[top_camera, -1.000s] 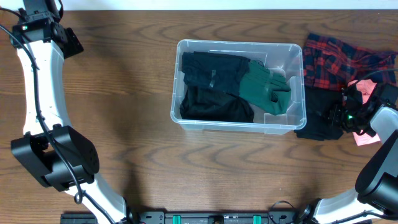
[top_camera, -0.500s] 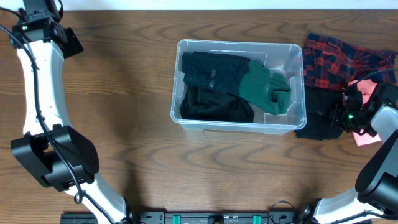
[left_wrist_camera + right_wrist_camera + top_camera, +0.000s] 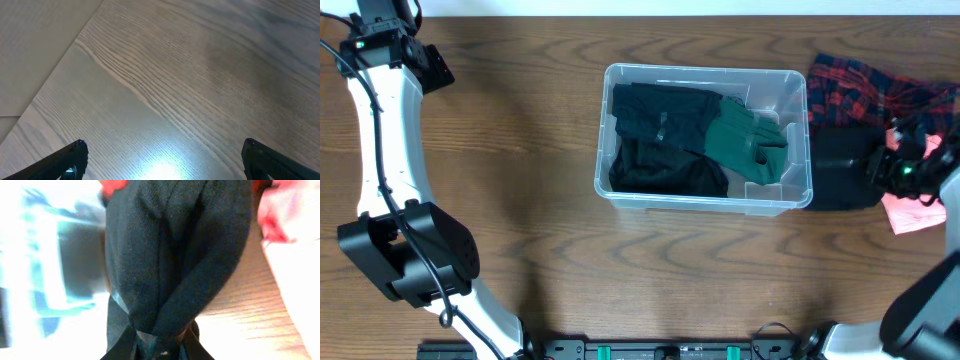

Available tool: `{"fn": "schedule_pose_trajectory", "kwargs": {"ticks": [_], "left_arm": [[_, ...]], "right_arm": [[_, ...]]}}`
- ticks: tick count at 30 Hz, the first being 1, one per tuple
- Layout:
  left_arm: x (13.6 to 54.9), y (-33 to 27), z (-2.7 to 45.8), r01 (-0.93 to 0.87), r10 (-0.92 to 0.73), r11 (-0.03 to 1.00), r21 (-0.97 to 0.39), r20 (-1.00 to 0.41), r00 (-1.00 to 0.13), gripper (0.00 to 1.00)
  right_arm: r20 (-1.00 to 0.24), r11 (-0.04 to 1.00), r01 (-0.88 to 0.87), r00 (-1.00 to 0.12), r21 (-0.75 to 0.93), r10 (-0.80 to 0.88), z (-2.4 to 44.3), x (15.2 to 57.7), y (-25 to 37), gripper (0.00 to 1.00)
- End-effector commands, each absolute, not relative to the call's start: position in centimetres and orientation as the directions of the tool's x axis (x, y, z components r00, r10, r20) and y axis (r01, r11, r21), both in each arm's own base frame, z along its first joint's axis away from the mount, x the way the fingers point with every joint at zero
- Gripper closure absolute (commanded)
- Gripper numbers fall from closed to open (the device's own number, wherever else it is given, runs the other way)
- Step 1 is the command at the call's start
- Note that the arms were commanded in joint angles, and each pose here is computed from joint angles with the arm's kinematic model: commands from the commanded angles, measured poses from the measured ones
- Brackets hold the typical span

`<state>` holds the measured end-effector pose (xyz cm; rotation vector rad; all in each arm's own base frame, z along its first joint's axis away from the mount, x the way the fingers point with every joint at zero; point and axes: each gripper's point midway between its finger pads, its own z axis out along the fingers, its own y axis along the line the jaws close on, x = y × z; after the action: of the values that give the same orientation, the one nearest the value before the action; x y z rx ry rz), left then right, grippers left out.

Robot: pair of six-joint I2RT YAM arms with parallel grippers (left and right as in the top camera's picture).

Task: Pack container
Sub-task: 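Lift the black garment with the right gripper into the container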

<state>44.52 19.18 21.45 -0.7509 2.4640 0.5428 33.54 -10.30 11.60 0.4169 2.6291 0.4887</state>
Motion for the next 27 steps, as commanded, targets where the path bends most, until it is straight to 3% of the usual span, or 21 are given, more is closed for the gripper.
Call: {"fn": "schedule_pose_trajectory", "kwargs": {"ticks": [1,8,12,21,27], "left_arm": [[44.4,19.5,21.3,-0.606,-0.402,0.760,0.234,-0.563,-0.722,0.02],[44.4,19.5,21.3,-0.606,-0.402,0.760,0.234,-0.563,-0.722,0.02],[44.4,19.5,21.3,-0.606,-0.402,0.760,0.234,-0.563,-0.722,0.02],[44.4,19.5,21.3,-0.606,-0.402,0.760,0.234,-0.563,-0.722,0.02],[44.4,19.5,21.3,-0.606,-0.402,0.760,0.234,-0.563,-0.722,0.02]], "right_arm": [[-0.469,0.890,0.160,-0.802,0.428,0.369,17.1,34.5,-9.7,0.99],[-0.638,0.930,0.030,-0.719,0.367,0.275,25.0,34.2,-6.6,0.99],[-0.692,0.932,-0.057,-0.686,0.357,0.223,27.2,34.4,-3.4,0.99],[-0.694,0.881,-0.242,-0.709,0.408,0.127,28.0,35.3,5.4,0.99],[-0.637,0.884,-0.195,-0.758,0.425,0.139,26.2,36.0,8.1,0.99]]}}
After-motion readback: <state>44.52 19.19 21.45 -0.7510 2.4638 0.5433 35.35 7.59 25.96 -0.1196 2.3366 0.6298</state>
